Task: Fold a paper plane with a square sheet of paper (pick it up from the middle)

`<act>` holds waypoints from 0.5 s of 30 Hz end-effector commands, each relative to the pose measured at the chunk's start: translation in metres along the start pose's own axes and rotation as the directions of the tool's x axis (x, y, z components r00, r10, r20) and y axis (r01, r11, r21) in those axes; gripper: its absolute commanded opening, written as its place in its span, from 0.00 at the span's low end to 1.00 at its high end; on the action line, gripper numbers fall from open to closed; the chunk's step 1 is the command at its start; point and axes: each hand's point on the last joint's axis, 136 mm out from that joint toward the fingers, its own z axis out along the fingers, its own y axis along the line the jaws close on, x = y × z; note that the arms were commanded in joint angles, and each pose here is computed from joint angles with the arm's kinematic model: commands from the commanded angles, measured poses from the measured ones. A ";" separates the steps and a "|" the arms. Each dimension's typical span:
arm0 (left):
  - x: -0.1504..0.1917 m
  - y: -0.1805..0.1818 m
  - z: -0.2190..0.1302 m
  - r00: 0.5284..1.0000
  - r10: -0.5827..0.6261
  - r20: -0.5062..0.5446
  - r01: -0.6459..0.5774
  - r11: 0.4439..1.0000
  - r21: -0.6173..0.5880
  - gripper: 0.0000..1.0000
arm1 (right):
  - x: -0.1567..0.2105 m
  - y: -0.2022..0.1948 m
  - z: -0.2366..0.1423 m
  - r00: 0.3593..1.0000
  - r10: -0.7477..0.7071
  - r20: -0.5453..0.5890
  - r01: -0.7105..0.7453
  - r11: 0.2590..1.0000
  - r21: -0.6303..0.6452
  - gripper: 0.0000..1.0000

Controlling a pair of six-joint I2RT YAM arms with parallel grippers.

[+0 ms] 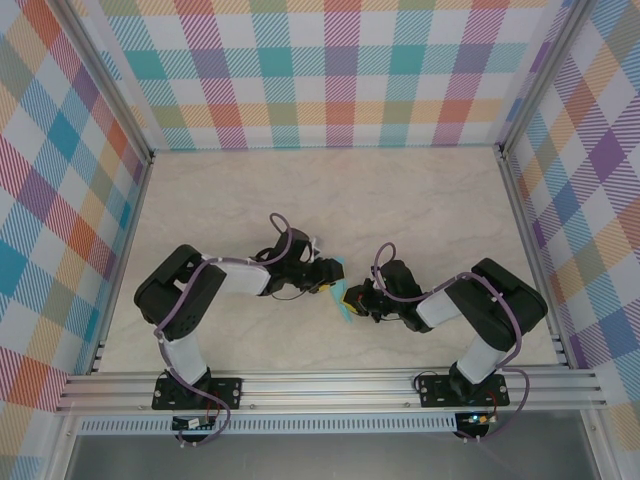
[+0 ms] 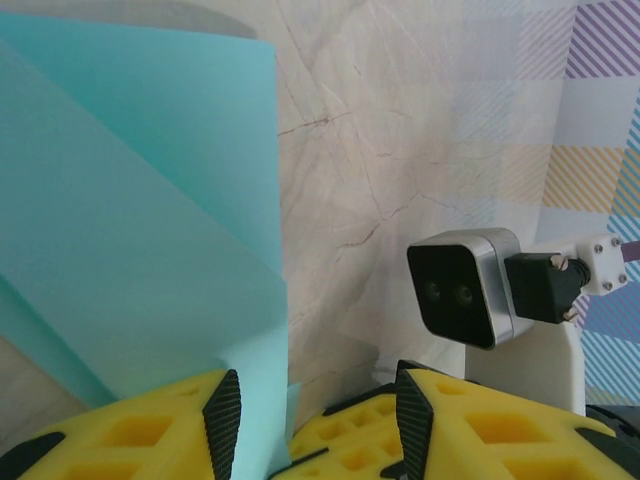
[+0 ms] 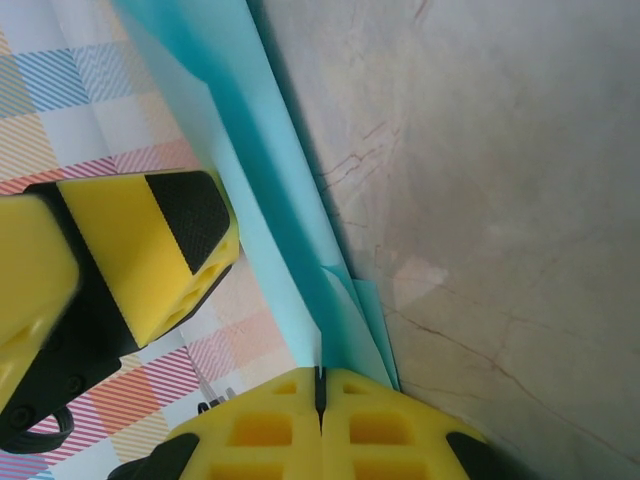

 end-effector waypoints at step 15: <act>0.019 0.044 0.022 0.994 -0.060 -0.087 0.048 0.990 -0.135 0.41 | 0.004 -0.017 -0.004 1.000 0.018 -0.025 -0.015 0.994 0.112 0.10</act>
